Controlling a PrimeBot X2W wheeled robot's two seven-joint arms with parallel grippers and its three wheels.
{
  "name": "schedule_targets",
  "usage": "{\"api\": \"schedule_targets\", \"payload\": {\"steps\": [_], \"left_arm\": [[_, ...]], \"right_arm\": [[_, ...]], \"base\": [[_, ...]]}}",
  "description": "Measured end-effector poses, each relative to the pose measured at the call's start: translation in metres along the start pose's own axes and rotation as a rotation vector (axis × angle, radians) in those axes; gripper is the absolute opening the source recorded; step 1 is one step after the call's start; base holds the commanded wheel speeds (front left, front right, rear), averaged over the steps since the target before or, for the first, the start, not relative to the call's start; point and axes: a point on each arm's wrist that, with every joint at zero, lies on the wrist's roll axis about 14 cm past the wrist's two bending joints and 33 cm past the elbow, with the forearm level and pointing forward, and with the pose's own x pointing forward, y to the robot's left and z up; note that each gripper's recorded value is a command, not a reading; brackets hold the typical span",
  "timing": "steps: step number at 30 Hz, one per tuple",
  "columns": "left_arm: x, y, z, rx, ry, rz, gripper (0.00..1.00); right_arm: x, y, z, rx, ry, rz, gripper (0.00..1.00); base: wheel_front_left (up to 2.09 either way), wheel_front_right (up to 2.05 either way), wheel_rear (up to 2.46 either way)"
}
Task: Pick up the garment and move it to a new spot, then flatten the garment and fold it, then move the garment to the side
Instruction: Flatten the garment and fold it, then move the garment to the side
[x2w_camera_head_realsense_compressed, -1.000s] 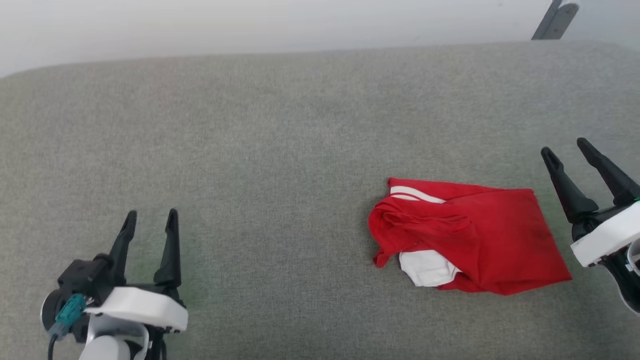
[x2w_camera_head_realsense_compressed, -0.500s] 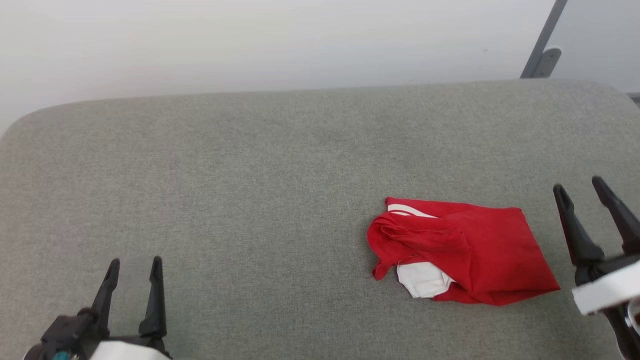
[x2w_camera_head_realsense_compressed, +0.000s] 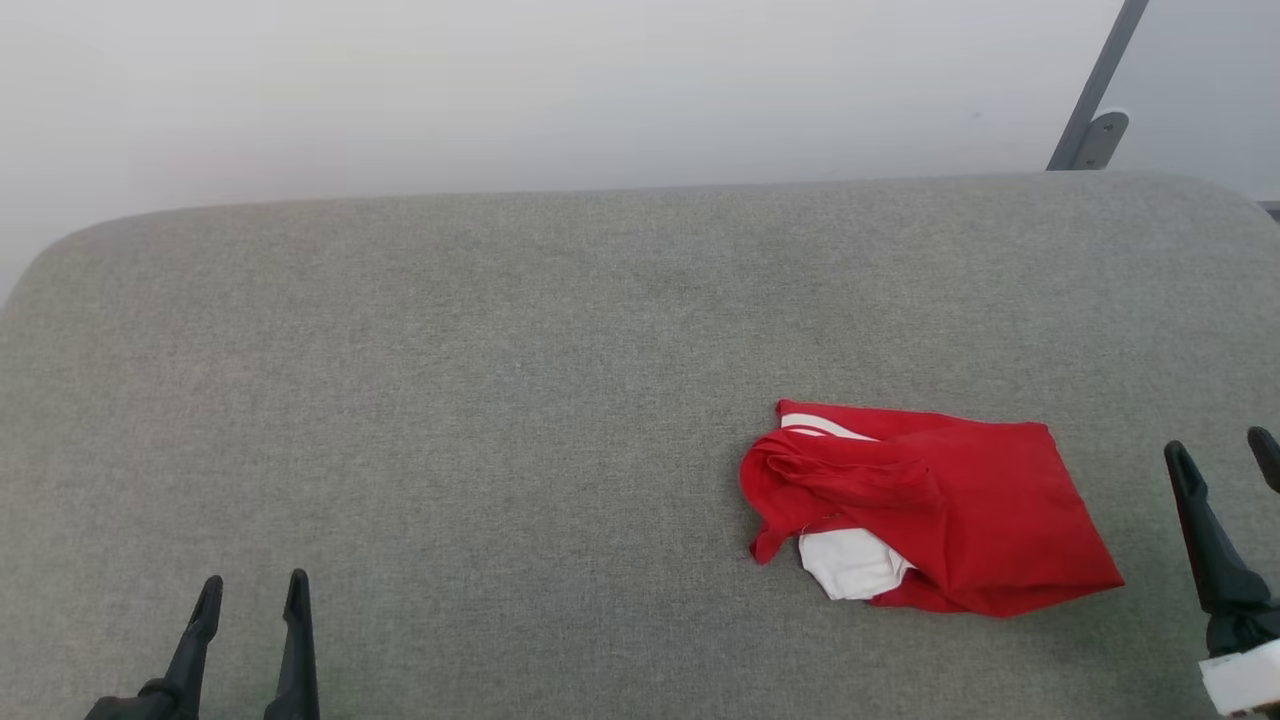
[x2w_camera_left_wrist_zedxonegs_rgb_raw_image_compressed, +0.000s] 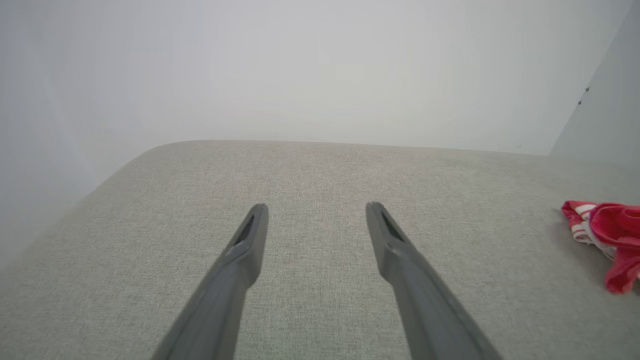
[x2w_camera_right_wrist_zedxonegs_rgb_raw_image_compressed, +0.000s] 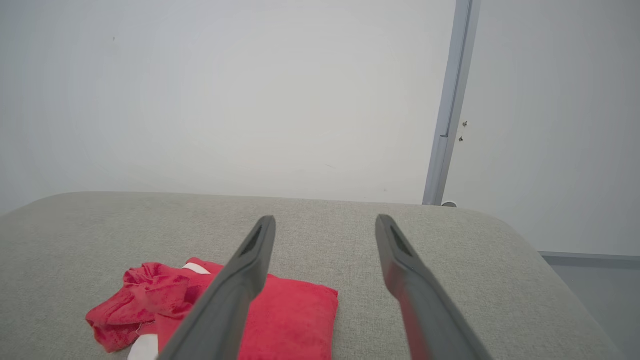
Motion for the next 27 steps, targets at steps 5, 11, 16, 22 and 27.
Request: {"api": "schedule_targets", "payload": {"steps": [5, 11, 16, 22, 27], "left_arm": [[0.0, -0.002, -0.002, -0.003, 0.004, -0.001, 1.0], [0.0, -0.003, -0.003, -0.003, 0.008, -0.003, 1.0], [0.008, -0.004, -0.006, -0.007, 0.016, -0.007, 1.0], [0.023, -0.007, -0.007, -0.01, 0.015, -0.015, 1.0], [0.041, -0.015, -0.015, -0.016, 0.031, -0.039, 1.0]], "right_arm": [[-0.001, -0.001, 0.001, 0.002, -0.003, -0.004, 1.0], [0.001, 0.005, -0.005, 0.014, 0.024, 0.015, 1.0], [0.009, 0.013, -0.018, 0.004, 0.103, 0.061, 1.0], [0.019, 0.017, -0.045, -0.047, 0.281, 0.119, 1.0], [0.018, 0.013, -0.082, -0.118, 0.557, 0.174, 1.0]], "base": [[0.0, 0.0, 0.0], [0.0, 0.0, 0.0], [0.0, 0.0, 0.0], [0.0, 0.0, 0.0], [0.0, 0.0, 0.0]]}}
